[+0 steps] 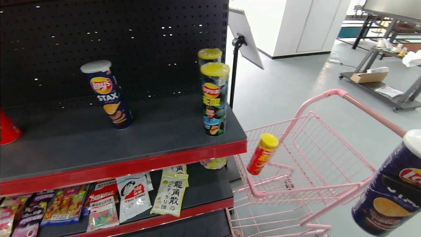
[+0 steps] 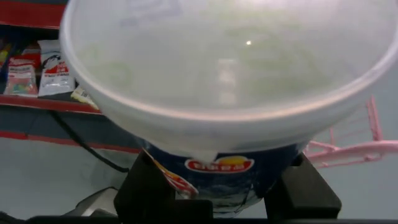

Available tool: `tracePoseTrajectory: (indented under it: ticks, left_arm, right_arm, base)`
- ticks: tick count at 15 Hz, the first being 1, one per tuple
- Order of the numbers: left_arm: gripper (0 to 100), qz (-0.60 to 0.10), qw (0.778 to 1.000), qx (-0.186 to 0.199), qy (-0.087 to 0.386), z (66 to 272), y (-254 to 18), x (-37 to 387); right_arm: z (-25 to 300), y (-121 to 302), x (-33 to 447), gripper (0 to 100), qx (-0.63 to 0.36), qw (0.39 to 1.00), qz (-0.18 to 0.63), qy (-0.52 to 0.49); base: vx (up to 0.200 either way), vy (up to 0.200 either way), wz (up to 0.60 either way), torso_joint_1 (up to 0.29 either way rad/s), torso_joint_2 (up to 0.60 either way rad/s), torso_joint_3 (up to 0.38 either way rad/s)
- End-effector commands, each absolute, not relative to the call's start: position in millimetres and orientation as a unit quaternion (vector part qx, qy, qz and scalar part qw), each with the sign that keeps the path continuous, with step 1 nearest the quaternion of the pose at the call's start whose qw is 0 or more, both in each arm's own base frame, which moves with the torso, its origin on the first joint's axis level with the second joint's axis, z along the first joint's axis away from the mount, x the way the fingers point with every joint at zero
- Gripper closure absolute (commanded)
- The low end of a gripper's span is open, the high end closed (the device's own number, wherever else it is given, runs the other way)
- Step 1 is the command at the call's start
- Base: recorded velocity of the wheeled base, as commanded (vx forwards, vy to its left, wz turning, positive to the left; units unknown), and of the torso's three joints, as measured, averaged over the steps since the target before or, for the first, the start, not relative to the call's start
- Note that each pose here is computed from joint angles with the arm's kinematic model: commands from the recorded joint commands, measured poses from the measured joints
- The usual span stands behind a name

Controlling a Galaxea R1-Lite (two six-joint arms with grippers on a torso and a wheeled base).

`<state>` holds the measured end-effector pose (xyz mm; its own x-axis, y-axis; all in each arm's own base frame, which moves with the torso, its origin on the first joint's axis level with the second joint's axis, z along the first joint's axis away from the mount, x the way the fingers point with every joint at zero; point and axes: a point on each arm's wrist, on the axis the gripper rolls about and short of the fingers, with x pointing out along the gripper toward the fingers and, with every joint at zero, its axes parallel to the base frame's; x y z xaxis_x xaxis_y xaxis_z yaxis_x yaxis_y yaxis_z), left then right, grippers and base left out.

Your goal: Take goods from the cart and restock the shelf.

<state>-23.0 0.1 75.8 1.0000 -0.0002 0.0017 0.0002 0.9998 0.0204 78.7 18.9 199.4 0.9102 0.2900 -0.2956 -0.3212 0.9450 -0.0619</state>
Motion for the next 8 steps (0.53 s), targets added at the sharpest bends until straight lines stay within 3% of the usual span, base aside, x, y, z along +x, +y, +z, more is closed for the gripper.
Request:
tracePoseTrajectory:
  ticks: [1,5,8]
  left_arm:
    - [0,0.0,1.0,0.008,0.0,75.7,0.1,-22.9]
    - [0,0.001,1.0,0.002,0.0,75.7,0.1,-22.9]
    - [0,-0.002,1.0,0.004,-0.001,75.9,0.0,-22.9]
  right_arm:
    - [197.2,19.4,79.3,100,-0.055,0.975,0.159,0.148]
    - [188.7,19.0,74.2,100,-0.053,0.972,0.172,0.15]
    - [191.8,24.0,73.7,100,-0.04,0.952,0.268,0.142]
  base:
    - [0.0,0.0,0.6,0.007,0.01,-0.002]
    - [0.0,0.0,0.0,0.0,0.0,0.0]
    - [0.0,0.0,0.0,0.0,0.0,0.0]
